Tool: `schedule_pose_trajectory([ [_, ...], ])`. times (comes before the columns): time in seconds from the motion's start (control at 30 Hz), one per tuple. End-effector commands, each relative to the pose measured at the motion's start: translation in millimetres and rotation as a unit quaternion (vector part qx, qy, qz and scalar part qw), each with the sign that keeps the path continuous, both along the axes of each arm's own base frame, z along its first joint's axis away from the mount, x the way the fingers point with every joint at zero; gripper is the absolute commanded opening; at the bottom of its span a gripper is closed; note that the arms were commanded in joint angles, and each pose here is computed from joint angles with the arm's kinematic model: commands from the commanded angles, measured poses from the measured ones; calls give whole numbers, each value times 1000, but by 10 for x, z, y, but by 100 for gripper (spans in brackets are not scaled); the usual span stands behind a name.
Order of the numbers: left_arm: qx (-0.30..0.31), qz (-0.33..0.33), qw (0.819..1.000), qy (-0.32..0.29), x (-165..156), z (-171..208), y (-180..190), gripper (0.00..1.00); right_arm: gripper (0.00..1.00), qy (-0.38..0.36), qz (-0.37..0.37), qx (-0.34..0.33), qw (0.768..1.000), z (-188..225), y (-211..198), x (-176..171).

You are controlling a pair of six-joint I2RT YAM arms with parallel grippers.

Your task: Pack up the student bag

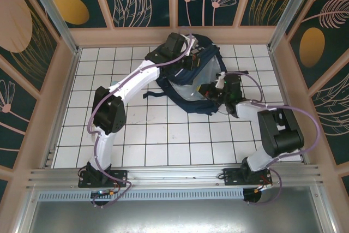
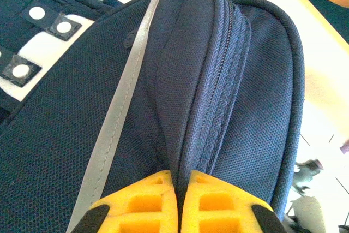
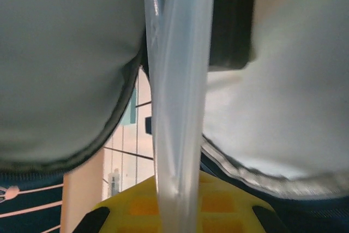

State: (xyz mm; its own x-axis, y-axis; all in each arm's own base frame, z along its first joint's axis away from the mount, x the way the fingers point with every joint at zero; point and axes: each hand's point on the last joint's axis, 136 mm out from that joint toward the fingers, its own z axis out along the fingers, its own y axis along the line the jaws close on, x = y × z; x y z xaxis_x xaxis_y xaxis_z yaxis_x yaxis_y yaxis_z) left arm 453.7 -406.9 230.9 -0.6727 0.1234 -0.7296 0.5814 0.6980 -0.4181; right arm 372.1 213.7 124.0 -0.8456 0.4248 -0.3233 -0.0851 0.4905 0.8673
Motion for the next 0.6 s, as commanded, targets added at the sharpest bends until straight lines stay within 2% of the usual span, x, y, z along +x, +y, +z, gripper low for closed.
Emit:
schedule_pose_trajectory([
  [0.0,-87,-40,995,-31,-115,600,-221,0,0,-44,35,35,998,264,222,196],
  [0.1,-112,-53,992,-10,-205,612,-259,0,0,-46,38,35,998,202,322,432],
  [0.27,-139,-59,989,8,-322,652,-257,0,0,-44,-1,45,998,125,427,862],
  [0.47,-143,-47,989,4,-323,684,-208,0,0,12,-33,63,997,-61,618,1128],
  [0.5,-142,-43,989,4,-315,681,-202,0,6,28,-40,57,997,-116,615,1132],
  [0.57,-138,-34,990,0,-291,670,-183,0,25,54,-50,45,996,-190,585,1108],
])
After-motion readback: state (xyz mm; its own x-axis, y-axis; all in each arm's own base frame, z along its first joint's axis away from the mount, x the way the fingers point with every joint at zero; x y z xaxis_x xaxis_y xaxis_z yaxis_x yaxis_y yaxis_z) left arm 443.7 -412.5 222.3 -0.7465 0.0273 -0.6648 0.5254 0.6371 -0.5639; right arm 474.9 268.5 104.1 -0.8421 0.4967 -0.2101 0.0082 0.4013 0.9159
